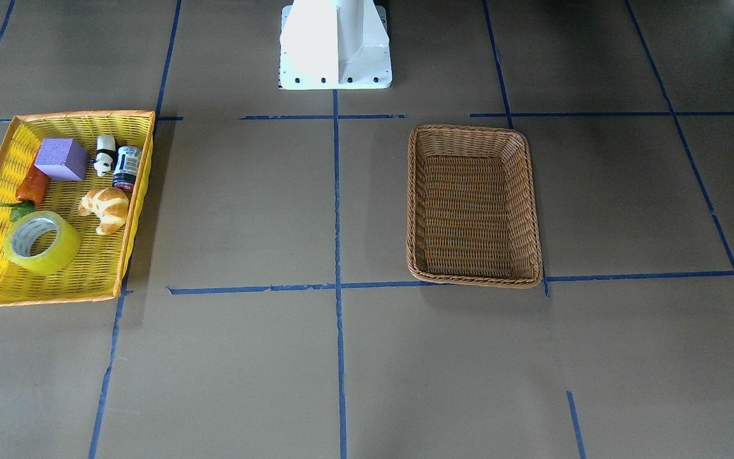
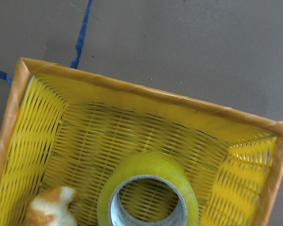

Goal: Move tape to another basket

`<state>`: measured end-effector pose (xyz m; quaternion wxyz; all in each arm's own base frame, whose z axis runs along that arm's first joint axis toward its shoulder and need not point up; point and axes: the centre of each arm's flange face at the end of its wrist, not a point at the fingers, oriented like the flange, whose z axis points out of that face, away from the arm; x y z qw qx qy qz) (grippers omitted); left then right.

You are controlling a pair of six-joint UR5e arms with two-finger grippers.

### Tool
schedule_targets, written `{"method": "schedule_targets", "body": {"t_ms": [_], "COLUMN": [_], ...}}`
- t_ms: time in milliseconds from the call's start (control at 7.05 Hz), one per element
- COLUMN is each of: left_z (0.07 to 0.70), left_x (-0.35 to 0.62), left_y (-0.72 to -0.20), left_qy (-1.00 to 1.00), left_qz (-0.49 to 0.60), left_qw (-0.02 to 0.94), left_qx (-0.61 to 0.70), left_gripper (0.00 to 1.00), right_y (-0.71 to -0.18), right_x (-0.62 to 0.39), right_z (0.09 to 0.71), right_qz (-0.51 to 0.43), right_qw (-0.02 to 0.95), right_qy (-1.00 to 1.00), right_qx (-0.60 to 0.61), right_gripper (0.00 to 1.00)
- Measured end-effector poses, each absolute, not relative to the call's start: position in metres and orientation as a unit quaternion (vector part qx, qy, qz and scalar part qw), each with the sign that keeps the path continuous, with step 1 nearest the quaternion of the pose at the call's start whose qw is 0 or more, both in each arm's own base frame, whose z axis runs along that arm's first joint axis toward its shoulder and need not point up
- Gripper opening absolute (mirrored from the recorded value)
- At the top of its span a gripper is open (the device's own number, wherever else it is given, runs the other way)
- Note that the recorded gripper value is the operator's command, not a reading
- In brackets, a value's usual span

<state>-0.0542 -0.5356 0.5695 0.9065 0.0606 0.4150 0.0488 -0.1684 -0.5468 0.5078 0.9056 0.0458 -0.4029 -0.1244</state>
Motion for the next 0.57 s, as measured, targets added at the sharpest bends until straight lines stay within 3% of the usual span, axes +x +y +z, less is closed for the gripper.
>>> {"method": "schedule_targets", "body": {"t_ms": [567], "left_z": [0.566], "left_x": [-0.054], "left_y": [-0.537], "left_qy": [0.415], "left_qz": [0.050], "left_qw": [0.906], "left_qx": [0.064], "left_gripper": [1.00], "right_y": [-0.541], "right_x": [-0.207], "right_z": [0.552], "right_qz": [-0.127], "right_qw": [0.910], "right_qy": [-0.391], "right_qx": [0.048], "right_gripper": [0.90]}}
